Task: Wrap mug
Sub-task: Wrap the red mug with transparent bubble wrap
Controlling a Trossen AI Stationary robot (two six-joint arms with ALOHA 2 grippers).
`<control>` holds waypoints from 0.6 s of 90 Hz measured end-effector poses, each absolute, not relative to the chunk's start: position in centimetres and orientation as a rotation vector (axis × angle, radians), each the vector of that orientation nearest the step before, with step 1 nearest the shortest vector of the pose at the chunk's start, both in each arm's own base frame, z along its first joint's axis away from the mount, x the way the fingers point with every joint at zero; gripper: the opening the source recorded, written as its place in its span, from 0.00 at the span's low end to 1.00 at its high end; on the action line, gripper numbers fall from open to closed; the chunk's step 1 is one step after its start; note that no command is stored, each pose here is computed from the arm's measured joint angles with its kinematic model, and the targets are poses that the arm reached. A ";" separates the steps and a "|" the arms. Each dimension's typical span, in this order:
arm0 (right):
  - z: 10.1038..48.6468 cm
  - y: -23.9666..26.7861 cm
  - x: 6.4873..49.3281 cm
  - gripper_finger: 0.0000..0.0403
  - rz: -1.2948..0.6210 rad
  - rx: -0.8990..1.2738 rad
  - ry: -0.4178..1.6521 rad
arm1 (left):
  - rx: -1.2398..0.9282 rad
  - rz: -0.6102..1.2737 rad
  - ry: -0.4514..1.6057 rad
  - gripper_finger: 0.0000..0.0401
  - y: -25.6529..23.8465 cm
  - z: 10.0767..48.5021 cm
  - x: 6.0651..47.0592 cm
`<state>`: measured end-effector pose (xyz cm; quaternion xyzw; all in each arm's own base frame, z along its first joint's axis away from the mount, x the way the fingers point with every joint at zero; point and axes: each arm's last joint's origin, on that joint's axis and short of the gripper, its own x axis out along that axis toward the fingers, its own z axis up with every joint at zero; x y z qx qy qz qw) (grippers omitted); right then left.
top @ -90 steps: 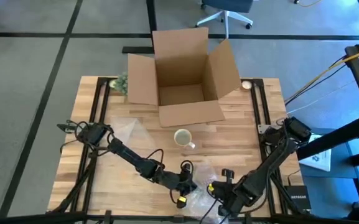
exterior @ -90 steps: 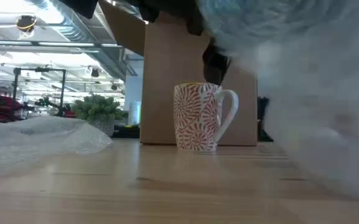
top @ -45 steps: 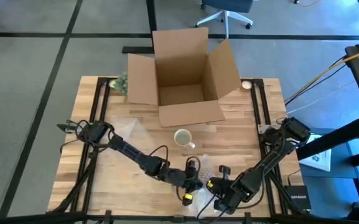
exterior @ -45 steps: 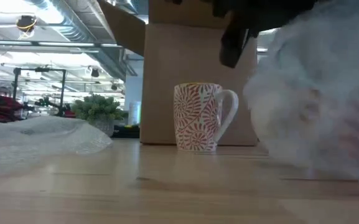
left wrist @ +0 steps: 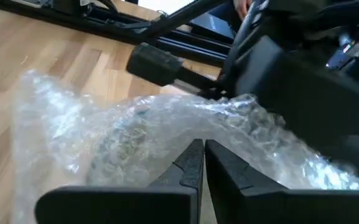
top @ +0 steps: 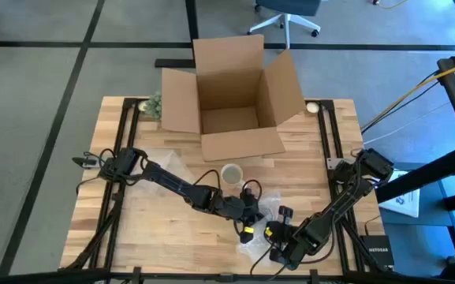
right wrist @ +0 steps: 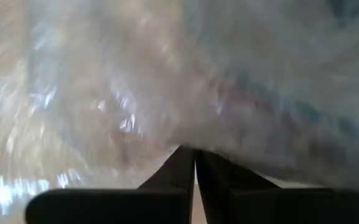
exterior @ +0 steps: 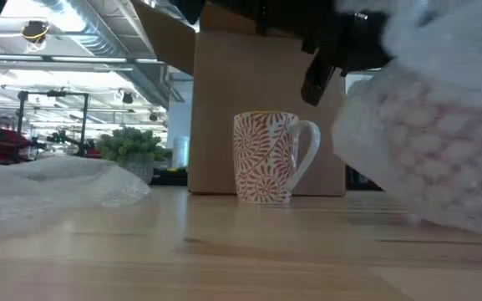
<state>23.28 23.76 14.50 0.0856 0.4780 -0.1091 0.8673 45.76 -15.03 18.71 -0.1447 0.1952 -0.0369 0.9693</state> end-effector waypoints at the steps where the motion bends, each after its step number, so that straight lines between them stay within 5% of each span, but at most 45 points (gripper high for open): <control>1: 14.4 23.7 23.3 0.00 -0.226 0.186 0.995 | -0.292 -0.074 0.395 0.00 -15.0 18.7 45.8; 27: 12.4 23.0 22.9 0.00 -0.205 0.266 0.949 | -0.276 -0.067 0.415 0.00 -14.7 18.5 45.8; 54: 16.5 21.2 20.5 0.00 -0.220 0.186 1.147 | -0.270 -0.058 0.451 0.00 -14.6 18.2 45.6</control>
